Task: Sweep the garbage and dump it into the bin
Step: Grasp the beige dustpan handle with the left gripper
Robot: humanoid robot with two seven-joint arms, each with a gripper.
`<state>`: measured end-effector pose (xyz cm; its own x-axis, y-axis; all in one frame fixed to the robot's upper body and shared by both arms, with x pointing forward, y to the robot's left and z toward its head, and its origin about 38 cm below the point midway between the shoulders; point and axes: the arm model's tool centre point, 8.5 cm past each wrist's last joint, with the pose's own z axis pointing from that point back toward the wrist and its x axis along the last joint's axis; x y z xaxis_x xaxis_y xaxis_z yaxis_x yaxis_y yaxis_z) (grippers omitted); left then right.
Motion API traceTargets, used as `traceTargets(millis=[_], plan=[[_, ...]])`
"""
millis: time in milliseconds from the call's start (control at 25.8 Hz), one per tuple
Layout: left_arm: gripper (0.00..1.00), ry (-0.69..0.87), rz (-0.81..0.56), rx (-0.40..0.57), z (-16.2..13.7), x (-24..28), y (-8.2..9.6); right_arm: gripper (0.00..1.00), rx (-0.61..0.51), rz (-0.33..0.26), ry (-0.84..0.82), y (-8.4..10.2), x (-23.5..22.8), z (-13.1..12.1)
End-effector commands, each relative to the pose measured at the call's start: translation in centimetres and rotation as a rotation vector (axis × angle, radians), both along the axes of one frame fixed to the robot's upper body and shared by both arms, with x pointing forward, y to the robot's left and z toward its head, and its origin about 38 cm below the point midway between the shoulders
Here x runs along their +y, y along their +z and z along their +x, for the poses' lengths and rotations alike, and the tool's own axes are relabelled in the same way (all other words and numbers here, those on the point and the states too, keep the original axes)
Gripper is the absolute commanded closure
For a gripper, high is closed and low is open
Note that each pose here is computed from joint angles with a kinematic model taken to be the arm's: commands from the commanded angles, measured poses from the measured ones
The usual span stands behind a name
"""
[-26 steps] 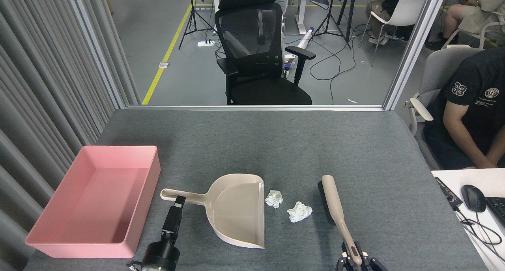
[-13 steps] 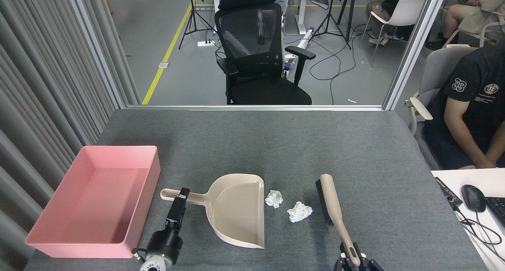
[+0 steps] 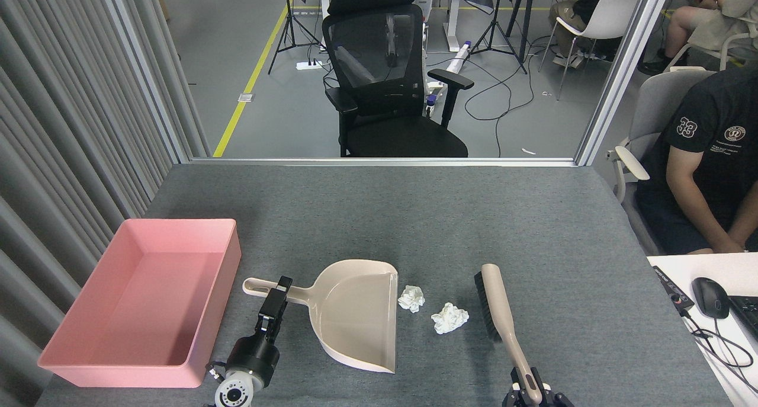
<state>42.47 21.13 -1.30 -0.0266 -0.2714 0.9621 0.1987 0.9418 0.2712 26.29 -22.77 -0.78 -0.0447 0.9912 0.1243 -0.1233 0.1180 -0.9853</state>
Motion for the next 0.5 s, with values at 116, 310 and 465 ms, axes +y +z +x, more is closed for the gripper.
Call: traceTargets(millis=[116, 310, 465], plan=[[0.38, 0.01, -0.014, 0.05, 0.1, 0.6, -1.3, 0.94, -0.024, 0.005, -0.004, 0.4, 0.1, -0.1], [0.37, 0.022, -0.011, 0.042, 0.8, 1.1, -1.0, 0.94, -0.019, 0.005, -0.005, 0.2, 0.1, -0.5], [0.35, 0.062, -0.023, 0.037, 1.6, 1.7, -0.6, 0.93, -0.024, 0.005, -0.005, 0.3, 0.1, -0.4]])
